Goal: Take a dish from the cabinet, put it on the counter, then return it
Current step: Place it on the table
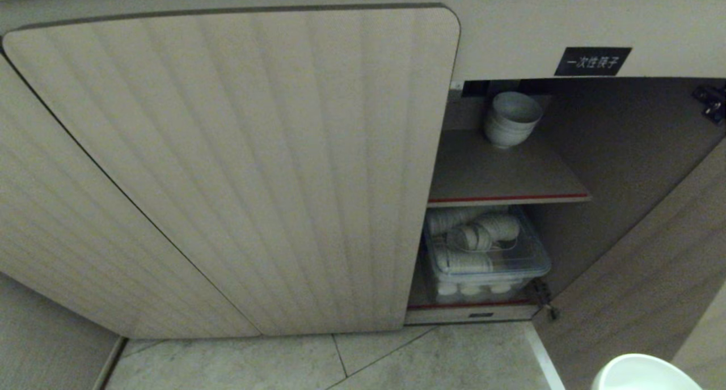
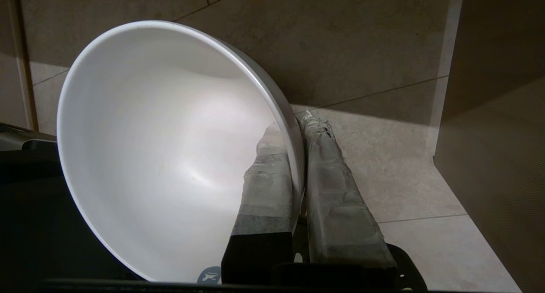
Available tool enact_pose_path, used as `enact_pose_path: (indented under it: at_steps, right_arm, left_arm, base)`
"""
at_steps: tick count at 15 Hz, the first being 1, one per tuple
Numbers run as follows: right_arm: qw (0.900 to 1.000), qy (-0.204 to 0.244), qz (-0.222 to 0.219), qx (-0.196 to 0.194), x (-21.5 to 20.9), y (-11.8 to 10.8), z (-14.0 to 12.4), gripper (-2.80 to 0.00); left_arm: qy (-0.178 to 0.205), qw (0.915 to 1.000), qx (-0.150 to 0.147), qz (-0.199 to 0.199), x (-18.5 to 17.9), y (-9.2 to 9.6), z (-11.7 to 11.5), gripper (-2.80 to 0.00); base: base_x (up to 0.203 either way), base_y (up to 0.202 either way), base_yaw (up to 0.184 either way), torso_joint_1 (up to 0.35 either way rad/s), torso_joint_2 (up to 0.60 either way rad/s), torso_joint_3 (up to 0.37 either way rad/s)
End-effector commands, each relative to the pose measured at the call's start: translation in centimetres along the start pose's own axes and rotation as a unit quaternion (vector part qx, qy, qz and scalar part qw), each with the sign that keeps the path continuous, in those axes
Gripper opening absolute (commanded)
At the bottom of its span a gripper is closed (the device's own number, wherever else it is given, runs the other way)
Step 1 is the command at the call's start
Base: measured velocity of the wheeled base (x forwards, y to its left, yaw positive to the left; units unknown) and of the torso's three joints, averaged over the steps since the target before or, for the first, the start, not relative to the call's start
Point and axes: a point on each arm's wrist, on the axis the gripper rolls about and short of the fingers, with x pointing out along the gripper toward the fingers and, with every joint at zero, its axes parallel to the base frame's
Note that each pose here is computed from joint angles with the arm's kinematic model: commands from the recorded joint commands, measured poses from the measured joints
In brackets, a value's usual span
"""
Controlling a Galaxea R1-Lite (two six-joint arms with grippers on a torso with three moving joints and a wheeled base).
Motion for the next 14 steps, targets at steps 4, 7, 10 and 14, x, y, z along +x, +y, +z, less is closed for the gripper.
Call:
enact_pose_path:
  at_steps: [4, 7, 10, 14]
  right_arm:
    - [1.0, 0.004, 0.0, 0.002, 0.11, -0.06, -0.01, -2.8]
    - [1.0, 0.003, 0.0, 0.0, 0.07, -0.04, 0.11, -2.8]
    - [1.0, 0.001, 0.001, 0.0, 0.03, -0.03, 0.19, -2.8]
    - [1.0, 0.003, 0.002, 0.0, 0.07, -0.03, 0.06, -2.8]
  left_arm:
    - [0.0, 1.0, 0.0, 0.0, 0.0, 0.0, 0.0, -2.8]
    - [0.0, 1.0, 0.0, 0.0, 0.0, 0.0, 0.0, -2.8]
    - [0.0, 1.0, 0.0, 0.0, 0.0, 0.0, 0.0, -2.8]
    - [0.0, 1.0, 0.0, 0.0, 0.0, 0.0, 0.0, -2.8]
  base:
    - [0.0, 0.0, 0.0, 0.0, 0.0, 0.0]
    - [0.0, 0.0, 0.0, 0.0, 0.0, 0.0]
    - [0.0, 0.0, 0.0, 0.0, 0.0, 0.0]
    - [0.0, 0.0, 0.0, 0.0, 0.0, 0.0]
